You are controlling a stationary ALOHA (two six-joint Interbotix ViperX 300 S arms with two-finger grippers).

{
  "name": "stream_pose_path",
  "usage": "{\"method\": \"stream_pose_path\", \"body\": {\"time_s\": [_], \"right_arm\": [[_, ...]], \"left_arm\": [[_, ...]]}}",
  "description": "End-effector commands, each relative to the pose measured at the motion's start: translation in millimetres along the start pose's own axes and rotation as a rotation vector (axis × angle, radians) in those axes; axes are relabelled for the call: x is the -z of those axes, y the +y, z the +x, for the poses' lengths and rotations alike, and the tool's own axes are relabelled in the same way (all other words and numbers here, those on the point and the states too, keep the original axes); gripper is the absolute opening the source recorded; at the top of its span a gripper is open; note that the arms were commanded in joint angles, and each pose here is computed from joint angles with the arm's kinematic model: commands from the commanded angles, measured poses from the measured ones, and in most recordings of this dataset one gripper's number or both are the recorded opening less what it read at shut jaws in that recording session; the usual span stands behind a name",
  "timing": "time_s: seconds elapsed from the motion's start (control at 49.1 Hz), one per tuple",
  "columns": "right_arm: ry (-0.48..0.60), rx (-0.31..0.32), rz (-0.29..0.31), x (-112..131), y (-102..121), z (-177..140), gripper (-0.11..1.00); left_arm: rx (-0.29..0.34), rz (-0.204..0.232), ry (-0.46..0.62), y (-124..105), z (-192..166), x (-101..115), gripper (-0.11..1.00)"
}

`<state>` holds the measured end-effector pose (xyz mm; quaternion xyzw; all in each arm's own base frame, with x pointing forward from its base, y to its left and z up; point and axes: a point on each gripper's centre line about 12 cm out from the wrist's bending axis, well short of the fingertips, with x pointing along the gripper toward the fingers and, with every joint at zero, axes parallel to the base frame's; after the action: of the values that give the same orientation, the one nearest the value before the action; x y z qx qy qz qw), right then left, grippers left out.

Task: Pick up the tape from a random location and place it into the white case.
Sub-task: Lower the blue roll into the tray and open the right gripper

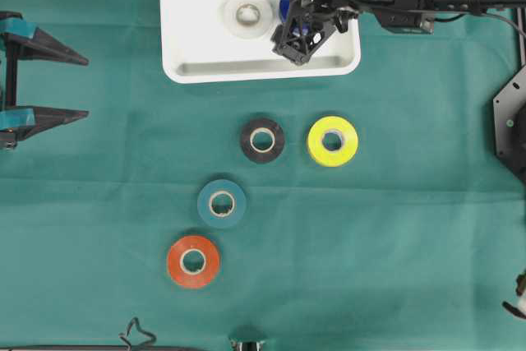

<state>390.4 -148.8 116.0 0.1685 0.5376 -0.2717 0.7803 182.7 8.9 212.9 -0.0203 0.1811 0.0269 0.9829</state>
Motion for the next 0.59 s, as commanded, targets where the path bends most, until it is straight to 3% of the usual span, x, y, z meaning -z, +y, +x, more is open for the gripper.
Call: {"method": "stream_pose_path", "body": {"time_s": [0.0, 0.285, 0.57], "right_arm": [[-0.037, -0.013, 0.008, -10, 1, -11, 0.93], [-0.051, -0.010, 0.010, -15, 0, -23, 0.90], [-0.103, 0.004, 0.026, -34, -6, -82, 0.90]], "left_arm": [[-0.004, -0.003, -0.008, 1, 1, -4, 0.96], [-0.004, -0.003, -0.006, 1, 1, -3, 0.96], [-0.004, -0.005, -0.006, 1, 1, -3, 0.96]]}}
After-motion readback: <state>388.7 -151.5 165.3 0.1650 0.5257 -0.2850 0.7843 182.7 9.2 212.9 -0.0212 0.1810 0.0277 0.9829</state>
